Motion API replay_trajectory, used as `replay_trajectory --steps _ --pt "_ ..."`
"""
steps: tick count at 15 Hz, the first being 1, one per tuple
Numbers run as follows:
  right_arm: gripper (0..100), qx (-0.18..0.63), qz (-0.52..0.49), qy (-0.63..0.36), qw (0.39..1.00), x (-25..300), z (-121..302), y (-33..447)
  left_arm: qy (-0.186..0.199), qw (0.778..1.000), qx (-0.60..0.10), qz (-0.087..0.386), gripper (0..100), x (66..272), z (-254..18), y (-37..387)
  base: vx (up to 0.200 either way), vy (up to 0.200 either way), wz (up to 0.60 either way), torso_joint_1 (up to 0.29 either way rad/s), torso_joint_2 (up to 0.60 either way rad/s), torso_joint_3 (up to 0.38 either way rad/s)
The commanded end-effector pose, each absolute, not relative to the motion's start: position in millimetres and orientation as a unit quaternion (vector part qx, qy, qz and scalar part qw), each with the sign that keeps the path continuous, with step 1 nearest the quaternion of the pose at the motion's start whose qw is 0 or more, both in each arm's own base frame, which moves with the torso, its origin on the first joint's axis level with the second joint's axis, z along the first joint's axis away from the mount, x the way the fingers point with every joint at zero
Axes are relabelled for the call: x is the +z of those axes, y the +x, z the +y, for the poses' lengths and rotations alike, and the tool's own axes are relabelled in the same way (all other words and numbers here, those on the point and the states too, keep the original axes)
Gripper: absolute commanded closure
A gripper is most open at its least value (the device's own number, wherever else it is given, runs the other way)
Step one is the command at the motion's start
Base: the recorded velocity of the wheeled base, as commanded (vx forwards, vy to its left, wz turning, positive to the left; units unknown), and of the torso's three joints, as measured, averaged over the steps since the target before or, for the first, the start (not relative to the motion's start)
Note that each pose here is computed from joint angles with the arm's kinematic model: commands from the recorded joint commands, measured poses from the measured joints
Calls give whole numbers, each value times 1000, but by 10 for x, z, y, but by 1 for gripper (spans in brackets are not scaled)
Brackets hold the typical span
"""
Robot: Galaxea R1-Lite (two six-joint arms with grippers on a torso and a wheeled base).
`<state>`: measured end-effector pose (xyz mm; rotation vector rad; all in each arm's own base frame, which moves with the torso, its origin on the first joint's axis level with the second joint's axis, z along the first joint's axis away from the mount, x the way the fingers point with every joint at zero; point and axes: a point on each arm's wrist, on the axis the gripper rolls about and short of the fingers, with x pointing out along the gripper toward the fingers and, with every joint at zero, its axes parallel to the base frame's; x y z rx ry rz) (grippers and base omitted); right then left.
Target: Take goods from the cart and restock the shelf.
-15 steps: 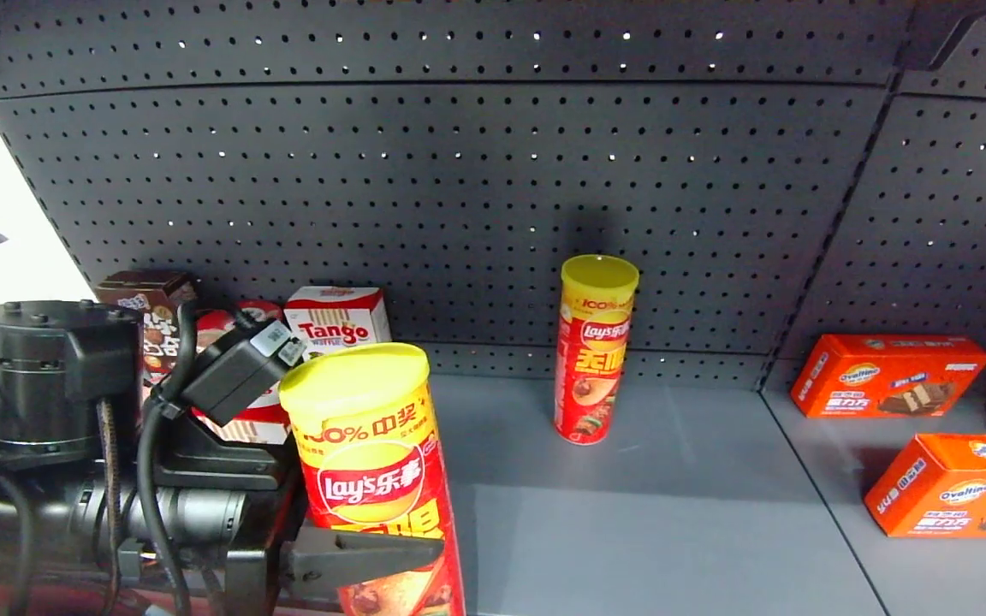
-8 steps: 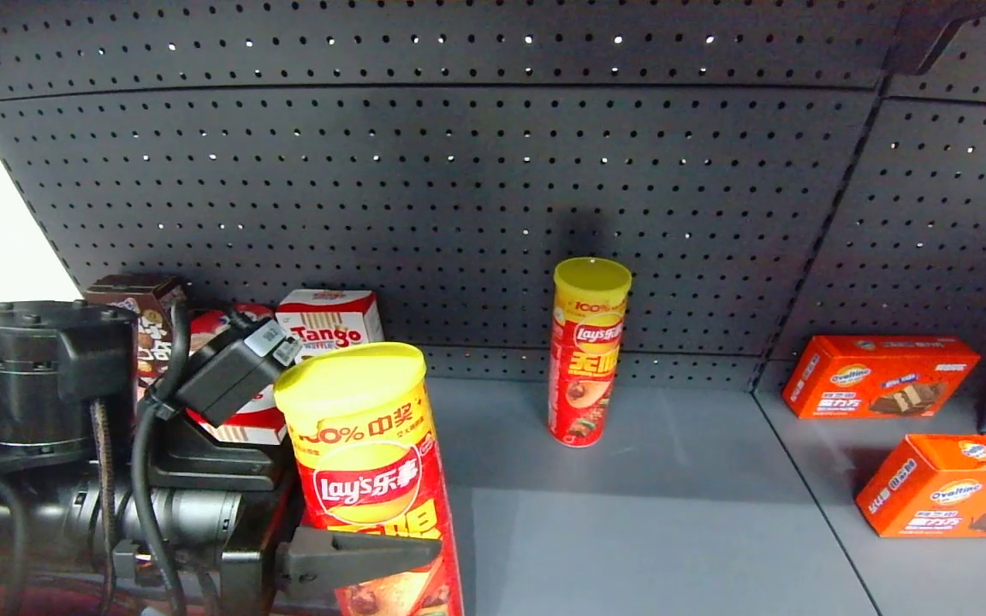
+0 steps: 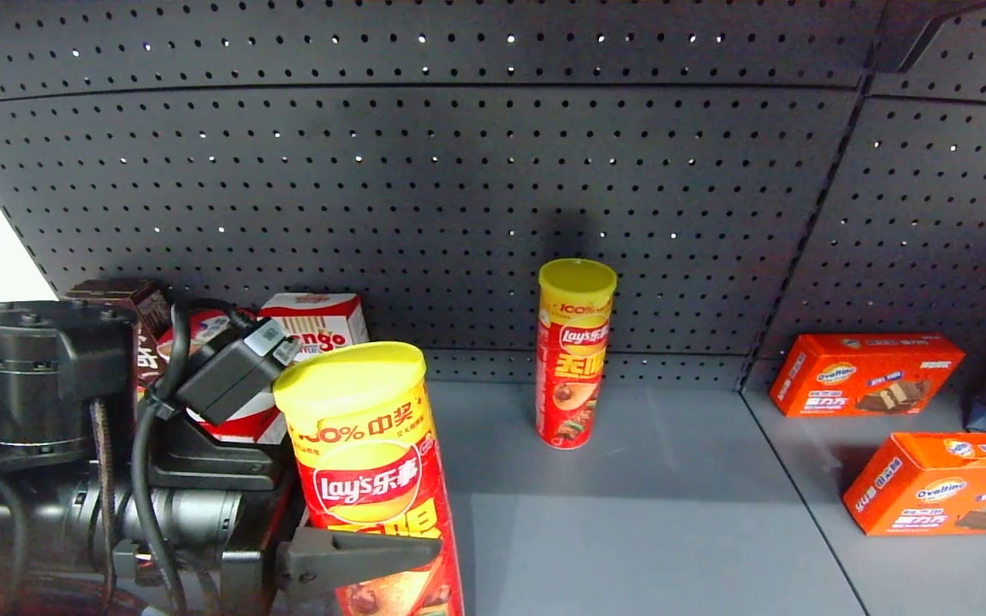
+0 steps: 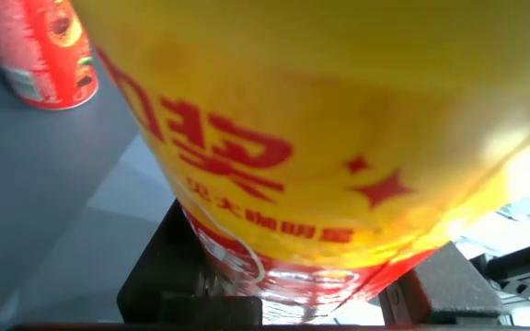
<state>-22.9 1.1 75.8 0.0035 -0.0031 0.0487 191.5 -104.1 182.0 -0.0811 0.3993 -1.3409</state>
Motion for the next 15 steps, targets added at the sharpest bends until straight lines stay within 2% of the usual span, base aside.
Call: replay_trajectory --steps 1,3,6,8,12,13,14,15 --pt "0 25 -1 2 1000 758 11 -228 -37 764 -618 182 100 1828 -1042 1911 0 0 0 0 0 0" --pt "0 25 -2 1 1000 758 11 -228 -38 763 -618 184 100 1819 -1041 1907 0 0 0 0 0 0" --pt "0 25 -1 1 1000 758 11 -228 -38 762 -619 187 100 1808 -1047 1898 0 0 -600 1 1 5" --pt "0 25 -1 1 1000 758 11 -228 -37 763 -618 186 100 1813 -1048 1901 0 0 0 0 0 0" --pt "0 28 5 2 1000 764 9 -219 -28 785 -591 184 100 1805 -1033 1891 0 0 0 0 0 0" --pt "0 40 -19 -8 999 898 15 -262 -29 788 -587 186 100 1784 -1003 1873 0 0 0 0 0 0" --pt "0 85 -46 -5 995 1651 20 -264 -28 789 -587 181 100 1803 -984 1822 0 0 0 0 0 0" --pt "0 107 -9 5 994 1862 27 -108 -27 787 -590 181 100 1806 -983 1782 0 0 0 0 0 0"
